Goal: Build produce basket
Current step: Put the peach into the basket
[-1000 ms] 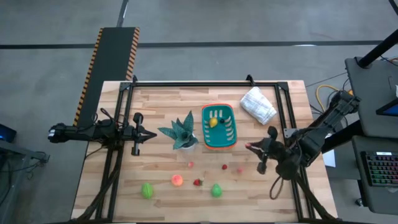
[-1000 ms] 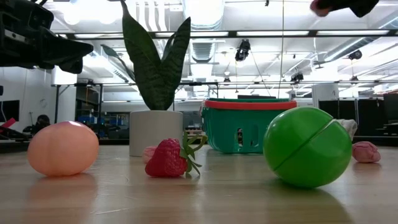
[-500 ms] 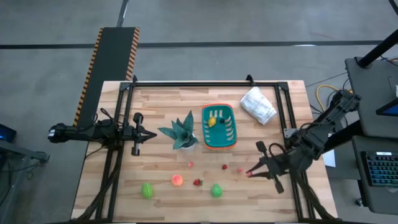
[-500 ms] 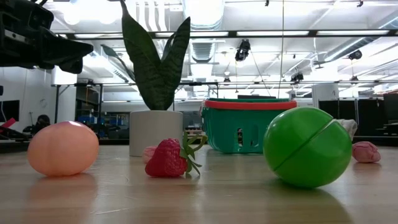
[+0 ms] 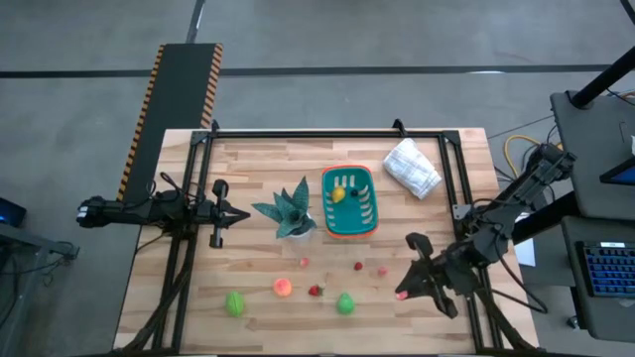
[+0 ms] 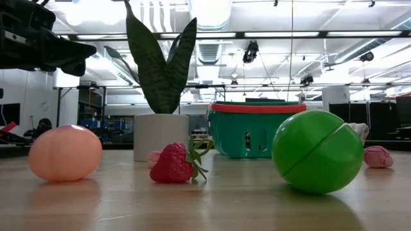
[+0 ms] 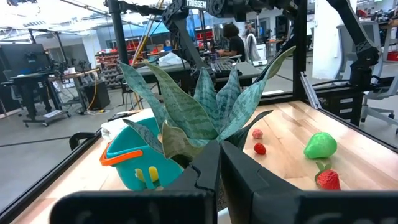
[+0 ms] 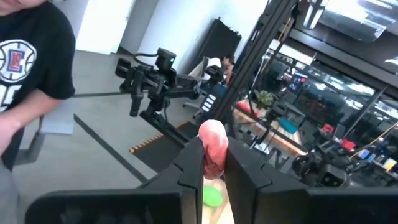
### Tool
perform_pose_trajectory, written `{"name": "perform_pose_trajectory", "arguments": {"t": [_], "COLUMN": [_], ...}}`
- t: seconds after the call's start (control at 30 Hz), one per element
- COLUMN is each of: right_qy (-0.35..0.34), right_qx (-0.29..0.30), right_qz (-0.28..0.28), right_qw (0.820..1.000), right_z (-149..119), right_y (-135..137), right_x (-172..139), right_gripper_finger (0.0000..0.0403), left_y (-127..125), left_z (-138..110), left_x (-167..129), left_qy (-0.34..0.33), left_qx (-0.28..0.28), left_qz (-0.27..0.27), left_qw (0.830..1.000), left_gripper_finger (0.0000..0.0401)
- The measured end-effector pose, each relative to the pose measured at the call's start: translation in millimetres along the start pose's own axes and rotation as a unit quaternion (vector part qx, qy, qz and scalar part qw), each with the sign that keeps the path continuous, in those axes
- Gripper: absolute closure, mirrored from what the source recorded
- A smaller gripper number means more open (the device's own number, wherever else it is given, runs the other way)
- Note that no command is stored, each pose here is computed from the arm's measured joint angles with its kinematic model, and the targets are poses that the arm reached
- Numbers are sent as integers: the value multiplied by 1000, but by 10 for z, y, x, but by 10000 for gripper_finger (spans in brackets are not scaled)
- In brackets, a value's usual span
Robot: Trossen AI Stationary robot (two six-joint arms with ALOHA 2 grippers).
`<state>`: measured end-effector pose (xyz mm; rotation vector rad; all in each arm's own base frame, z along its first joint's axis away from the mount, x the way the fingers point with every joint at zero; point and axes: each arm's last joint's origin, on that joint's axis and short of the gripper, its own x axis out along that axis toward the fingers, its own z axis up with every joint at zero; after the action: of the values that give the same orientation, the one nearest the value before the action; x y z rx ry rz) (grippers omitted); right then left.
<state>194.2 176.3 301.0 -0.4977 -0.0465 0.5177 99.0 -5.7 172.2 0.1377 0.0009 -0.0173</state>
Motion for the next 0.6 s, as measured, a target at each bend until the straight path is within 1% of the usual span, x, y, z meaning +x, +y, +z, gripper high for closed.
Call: {"name": "perform_pose_trajectory", "arguments": {"t": [0.17, 0.23, 0.37, 0.47, 0.6], "right_qy": [3, 13, 70, 110, 150], "right_qx": [22, 32, 47, 60, 81], "right_qz": [-2, -20, -103, -168, -231], "right_qw": [1000, 999, 991, 978, 958], "right_z": [-3, -15, -118, -227, -379], "right_y": [0, -6, -32, -80, -158], "right_x": [0, 8, 67, 133, 213], "right_gripper_finger": [365, 365, 365, 365, 365], "left_y": [0, 0, 0, 0, 0], "left_z": [1, 0, 1, 1, 1], "left_x": [0, 0, 0, 0, -1], "left_qy": [-1, 0, -1, -1, -1], "left_qx": [0, 0, 0, 0, 0], "left_qz": [0, 0, 0, 0, 0], "left_qw": [1000, 1000, 1000, 1000, 1000], "left_gripper_finger": [401, 401, 401, 401, 401]}}
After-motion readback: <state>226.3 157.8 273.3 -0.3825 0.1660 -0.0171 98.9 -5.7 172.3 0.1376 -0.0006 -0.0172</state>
